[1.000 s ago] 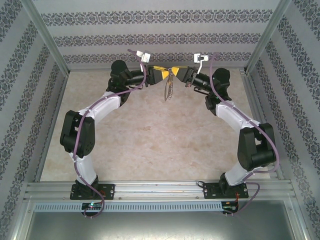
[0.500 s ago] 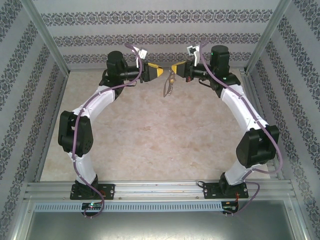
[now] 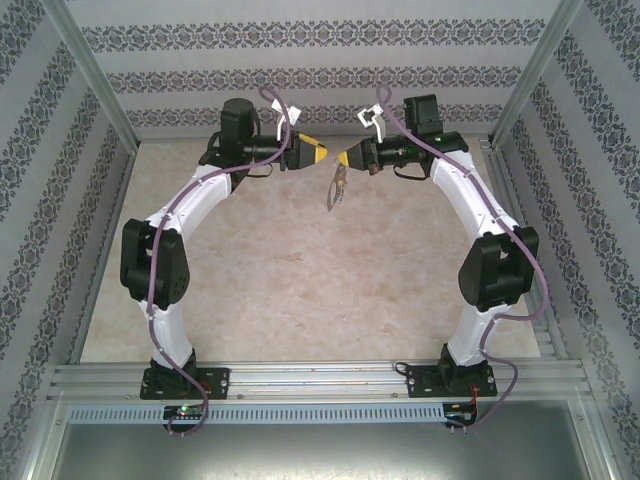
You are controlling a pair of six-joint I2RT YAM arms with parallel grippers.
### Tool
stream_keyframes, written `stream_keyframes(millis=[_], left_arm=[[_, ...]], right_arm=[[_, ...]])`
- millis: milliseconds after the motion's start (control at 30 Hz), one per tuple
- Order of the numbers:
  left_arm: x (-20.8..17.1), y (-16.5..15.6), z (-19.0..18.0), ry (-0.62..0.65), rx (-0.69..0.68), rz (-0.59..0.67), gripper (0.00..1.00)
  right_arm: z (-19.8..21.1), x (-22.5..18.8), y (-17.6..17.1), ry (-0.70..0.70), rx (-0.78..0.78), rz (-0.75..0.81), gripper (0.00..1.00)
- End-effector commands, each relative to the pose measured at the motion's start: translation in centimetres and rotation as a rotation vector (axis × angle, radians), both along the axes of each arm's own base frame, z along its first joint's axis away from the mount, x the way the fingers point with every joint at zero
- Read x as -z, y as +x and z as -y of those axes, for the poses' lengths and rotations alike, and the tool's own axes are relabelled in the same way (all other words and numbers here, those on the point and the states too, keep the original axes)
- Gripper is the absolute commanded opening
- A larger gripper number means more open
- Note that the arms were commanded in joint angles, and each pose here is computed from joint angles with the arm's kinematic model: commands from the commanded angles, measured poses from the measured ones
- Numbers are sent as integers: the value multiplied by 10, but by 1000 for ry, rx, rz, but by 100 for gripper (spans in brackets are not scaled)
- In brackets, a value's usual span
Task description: Put the keys on the keyring
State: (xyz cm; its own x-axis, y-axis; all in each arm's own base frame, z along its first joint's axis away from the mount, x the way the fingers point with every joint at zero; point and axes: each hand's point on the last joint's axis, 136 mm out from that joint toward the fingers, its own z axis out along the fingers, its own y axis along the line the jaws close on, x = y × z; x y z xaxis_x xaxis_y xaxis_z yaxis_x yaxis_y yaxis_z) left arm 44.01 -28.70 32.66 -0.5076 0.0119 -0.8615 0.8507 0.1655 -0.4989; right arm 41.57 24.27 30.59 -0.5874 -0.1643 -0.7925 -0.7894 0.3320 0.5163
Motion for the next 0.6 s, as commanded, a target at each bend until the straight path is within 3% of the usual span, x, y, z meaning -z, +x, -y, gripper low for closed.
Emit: stream_keyframes(millis=[0,567], left_arm=[[3,-5,4,7,45,12,39],[11,-22,27,0,142,-17,35]], right_arm=[[-12,-19,-13,60,-87,32,0],[-14,-15,-12,79,-97,22,0]])
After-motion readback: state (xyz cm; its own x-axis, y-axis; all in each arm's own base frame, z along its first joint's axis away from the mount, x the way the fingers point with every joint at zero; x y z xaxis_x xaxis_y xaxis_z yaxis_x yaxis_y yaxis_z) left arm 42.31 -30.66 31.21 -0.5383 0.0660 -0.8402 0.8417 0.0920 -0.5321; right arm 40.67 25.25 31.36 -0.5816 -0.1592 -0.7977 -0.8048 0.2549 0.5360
